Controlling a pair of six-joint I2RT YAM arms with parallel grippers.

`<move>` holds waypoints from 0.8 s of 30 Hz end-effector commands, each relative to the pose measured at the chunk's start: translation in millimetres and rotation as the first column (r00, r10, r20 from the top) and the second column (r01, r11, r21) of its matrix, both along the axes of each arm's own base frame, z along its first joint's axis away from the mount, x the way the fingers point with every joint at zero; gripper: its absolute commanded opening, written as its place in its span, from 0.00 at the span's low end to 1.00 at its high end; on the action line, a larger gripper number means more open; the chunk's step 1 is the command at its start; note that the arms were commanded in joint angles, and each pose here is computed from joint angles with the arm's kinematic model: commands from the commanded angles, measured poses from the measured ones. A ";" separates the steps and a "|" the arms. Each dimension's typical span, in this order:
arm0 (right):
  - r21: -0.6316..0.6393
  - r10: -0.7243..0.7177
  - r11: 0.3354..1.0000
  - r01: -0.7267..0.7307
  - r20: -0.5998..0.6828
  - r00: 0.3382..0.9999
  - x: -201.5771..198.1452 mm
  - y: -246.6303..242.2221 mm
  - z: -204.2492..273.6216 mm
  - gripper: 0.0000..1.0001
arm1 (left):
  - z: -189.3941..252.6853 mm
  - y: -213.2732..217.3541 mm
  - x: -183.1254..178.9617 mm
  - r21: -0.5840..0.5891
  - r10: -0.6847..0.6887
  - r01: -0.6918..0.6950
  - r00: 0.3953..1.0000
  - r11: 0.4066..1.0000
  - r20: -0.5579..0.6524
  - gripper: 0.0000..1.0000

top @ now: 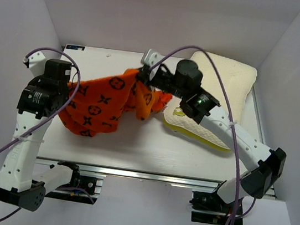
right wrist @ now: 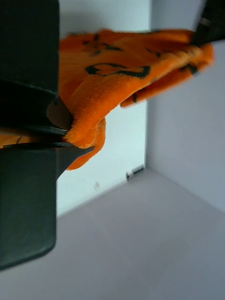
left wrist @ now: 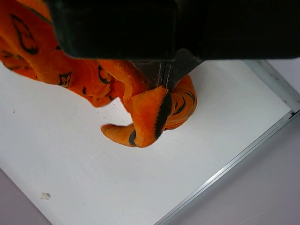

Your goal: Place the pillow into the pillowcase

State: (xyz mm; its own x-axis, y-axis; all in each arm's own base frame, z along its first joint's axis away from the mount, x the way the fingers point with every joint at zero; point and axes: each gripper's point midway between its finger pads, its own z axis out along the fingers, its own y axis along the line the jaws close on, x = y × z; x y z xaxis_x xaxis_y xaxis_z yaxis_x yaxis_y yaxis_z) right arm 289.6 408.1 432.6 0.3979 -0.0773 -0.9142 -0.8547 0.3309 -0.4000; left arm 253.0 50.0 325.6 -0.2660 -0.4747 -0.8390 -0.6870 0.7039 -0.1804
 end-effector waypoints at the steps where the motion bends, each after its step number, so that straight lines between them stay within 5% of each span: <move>1: -0.081 0.102 0.991 -0.103 -0.019 0.995 -37.7 12.9 -44.2 0.00 | 0.4 15.5 -29.9 0.030 0.074 -0.073 0.997 0.997 -0.015 0.00; 3: -0.152 0.139 0.977 -0.148 -0.069 0.988 -57.1 23.6 -88.0 0.00 | 4.1 17.6 -39.1 0.032 0.082 -0.081 0.996 0.996 -0.022 0.02; 6: -0.185 0.137 0.970 -0.161 -0.134 0.981 -60.8 34.5 -115.8 0.00 | 9.8 19.9 -47.7 0.037 0.091 -0.090 0.995 0.995 -0.032 0.32; 7: -0.192 0.120 0.970 -0.147 -0.148 0.982 -54.4 40.1 -120.7 0.00 | 19.5 20.7 -49.8 0.033 0.093 -0.092 0.996 0.995 -0.009 0.49; 10: -0.203 0.088 0.971 -0.126 -0.190 0.978 -41.1 55.0 -124.4 0.00 | 39.9 17.8 -52.7 0.012 0.070 -0.070 0.997 0.997 0.033 0.65; 20: -0.206 0.198 0.916 -0.345 -0.514 0.835 -91.4 104.7 -161.6 0.00 | 95.5 -5.5 -52.2 -0.058 -0.080 0.093 0.979 0.994 0.188 0.64; 21: -0.198 0.211 0.907 -0.371 -0.550 0.808 -99.7 105.4 -166.2 0.03 | 97.2 -6.6 -51.5 -0.057 -0.090 0.103 0.977 0.993 0.193 0.64; 24: -0.205 0.198 0.900 -0.385 -0.595 0.779 -105.5 102.2 -177.5 0.40 | 108.5 -16.0 -47.1 -0.051 -0.157 0.175 0.957 0.983 0.245 0.63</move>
State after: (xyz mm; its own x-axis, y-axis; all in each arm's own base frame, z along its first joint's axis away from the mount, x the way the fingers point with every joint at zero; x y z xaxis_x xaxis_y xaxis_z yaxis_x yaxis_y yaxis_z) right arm 204.7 508.4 249.1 -0.0394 -0.3517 -0.9353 -0.9992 0.0205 0.0344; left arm 205.6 44.8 433.5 -0.0862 -0.5230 -0.8480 -0.5556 0.7317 -0.3948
